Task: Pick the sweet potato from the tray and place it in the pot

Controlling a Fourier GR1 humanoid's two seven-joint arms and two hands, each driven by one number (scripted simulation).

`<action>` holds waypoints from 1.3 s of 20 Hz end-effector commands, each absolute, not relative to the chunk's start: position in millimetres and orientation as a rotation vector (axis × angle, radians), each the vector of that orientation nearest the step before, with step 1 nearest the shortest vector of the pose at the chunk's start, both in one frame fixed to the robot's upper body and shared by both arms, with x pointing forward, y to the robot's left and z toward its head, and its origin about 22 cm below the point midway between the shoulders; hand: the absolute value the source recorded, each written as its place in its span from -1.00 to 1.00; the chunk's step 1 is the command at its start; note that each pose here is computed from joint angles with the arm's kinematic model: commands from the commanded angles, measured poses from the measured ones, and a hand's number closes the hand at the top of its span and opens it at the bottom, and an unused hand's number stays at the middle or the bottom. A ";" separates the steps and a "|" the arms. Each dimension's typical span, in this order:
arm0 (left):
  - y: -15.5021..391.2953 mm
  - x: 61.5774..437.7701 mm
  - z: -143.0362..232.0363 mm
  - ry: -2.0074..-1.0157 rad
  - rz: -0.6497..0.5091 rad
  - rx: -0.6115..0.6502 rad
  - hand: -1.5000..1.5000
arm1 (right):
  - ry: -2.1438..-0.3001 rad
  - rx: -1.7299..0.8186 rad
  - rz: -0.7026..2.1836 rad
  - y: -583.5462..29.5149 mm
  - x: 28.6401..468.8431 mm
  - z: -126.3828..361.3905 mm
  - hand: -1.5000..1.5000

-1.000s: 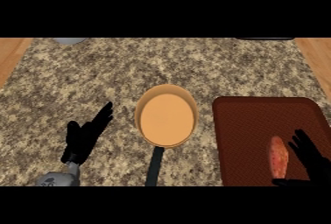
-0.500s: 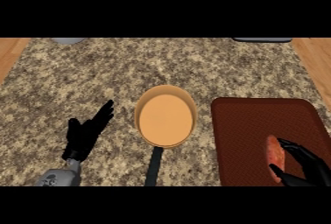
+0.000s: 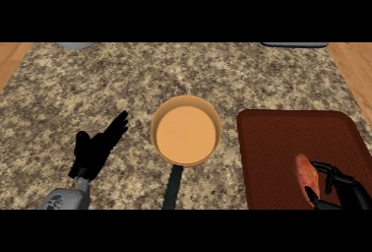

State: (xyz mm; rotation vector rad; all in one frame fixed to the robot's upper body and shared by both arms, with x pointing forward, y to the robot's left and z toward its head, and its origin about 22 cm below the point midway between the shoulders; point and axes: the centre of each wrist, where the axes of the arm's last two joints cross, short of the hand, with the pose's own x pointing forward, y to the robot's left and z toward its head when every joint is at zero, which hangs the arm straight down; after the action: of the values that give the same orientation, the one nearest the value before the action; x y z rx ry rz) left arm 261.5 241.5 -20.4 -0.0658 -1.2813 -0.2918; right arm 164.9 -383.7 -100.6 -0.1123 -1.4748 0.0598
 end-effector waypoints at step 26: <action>249.2 249.9 -31.2 -1.271 -0.255 -0.053 0.00 | -1.932 -0.200 0.742 -332.2 255.6 83.6 1.00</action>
State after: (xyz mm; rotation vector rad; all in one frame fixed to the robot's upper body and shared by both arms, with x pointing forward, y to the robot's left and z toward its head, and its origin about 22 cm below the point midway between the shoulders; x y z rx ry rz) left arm 253.8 243.3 -30.7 -0.0602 -1.2683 -0.2659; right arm 261.4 -356.4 45.6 -0.1395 -1.8535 0.6949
